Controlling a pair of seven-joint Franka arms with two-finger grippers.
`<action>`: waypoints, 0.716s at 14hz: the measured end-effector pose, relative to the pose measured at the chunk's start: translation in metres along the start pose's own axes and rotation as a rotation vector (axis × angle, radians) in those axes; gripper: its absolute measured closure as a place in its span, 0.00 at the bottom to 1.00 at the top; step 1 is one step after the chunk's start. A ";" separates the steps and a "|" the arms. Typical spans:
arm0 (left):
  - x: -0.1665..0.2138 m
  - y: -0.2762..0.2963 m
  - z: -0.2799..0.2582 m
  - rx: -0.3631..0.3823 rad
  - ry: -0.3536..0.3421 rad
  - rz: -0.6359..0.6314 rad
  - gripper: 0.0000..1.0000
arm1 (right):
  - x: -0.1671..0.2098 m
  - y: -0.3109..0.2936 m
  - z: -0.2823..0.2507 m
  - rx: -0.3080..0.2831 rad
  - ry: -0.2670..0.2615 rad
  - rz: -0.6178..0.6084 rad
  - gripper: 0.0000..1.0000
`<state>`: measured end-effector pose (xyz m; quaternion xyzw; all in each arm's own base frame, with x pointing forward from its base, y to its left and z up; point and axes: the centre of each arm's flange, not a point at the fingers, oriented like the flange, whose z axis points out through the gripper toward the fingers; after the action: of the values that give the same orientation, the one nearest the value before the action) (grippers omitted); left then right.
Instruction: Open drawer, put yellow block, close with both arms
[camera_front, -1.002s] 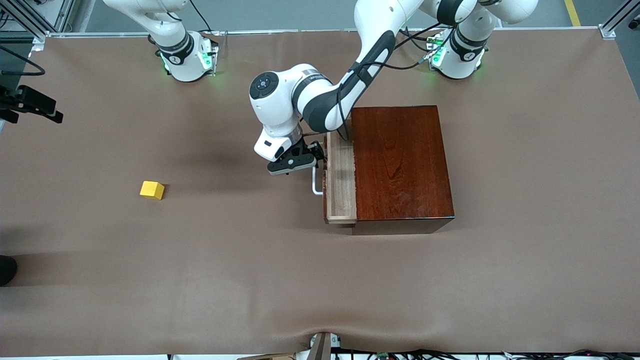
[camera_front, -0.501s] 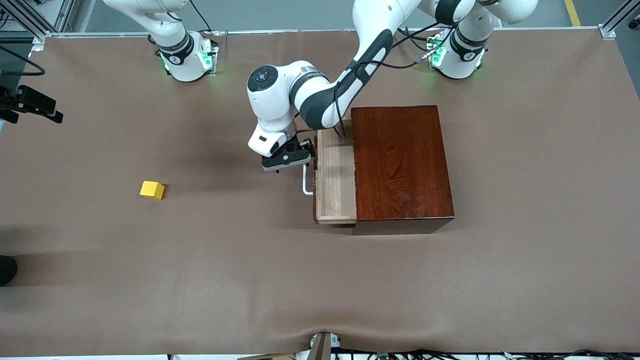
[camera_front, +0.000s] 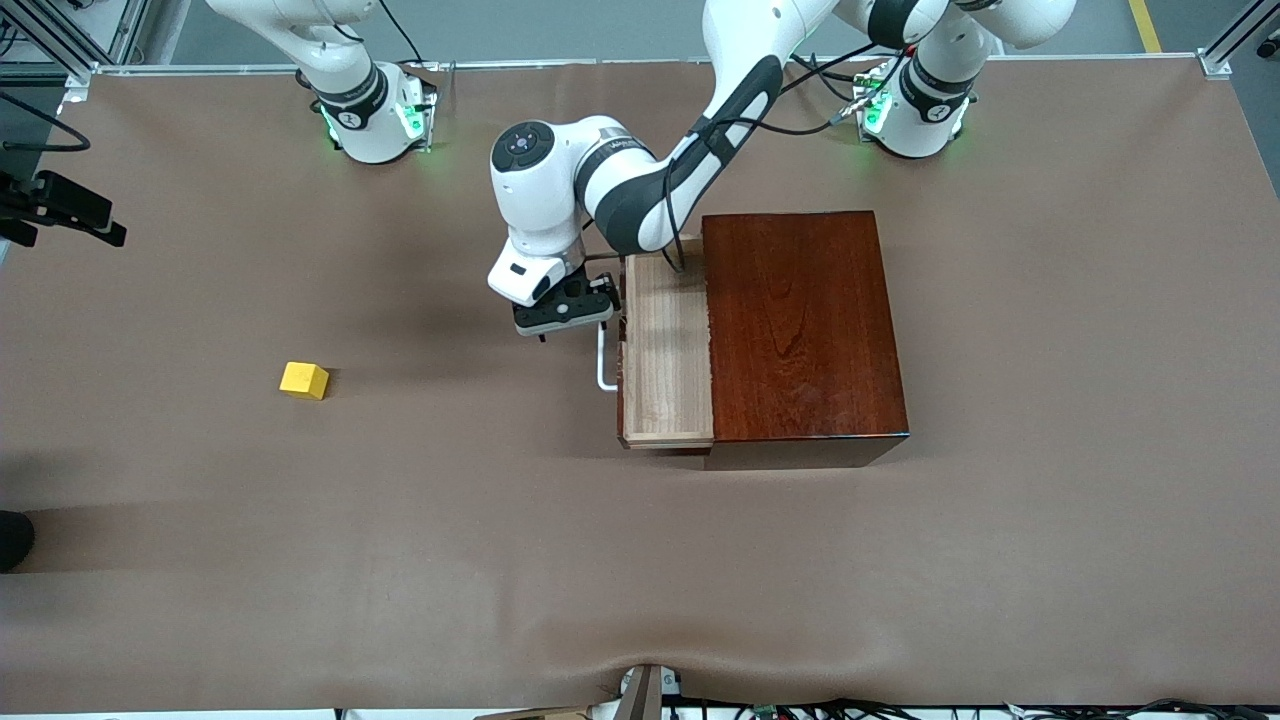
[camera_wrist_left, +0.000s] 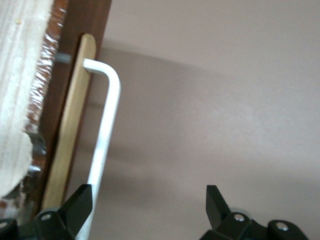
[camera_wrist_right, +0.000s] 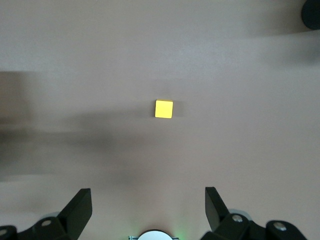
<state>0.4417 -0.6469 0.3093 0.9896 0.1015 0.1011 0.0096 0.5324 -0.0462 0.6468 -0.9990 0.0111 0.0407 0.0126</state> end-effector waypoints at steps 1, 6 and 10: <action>-0.003 0.002 -0.001 -0.009 0.000 0.000 0.00 | 0.000 0.000 0.000 0.000 0.000 0.000 0.00; 0.003 0.008 -0.028 -0.057 0.004 -0.021 0.00 | 0.000 0.000 0.000 0.000 0.000 0.000 0.00; 0.045 -0.014 -0.117 -0.082 0.017 -0.081 0.00 | 0.006 0.000 0.009 0.001 -0.018 0.000 0.00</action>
<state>0.4587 -0.6240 0.4320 0.9826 0.1376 0.1131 0.0533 0.5375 -0.0466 0.6375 -0.9986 0.0112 0.0494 0.0130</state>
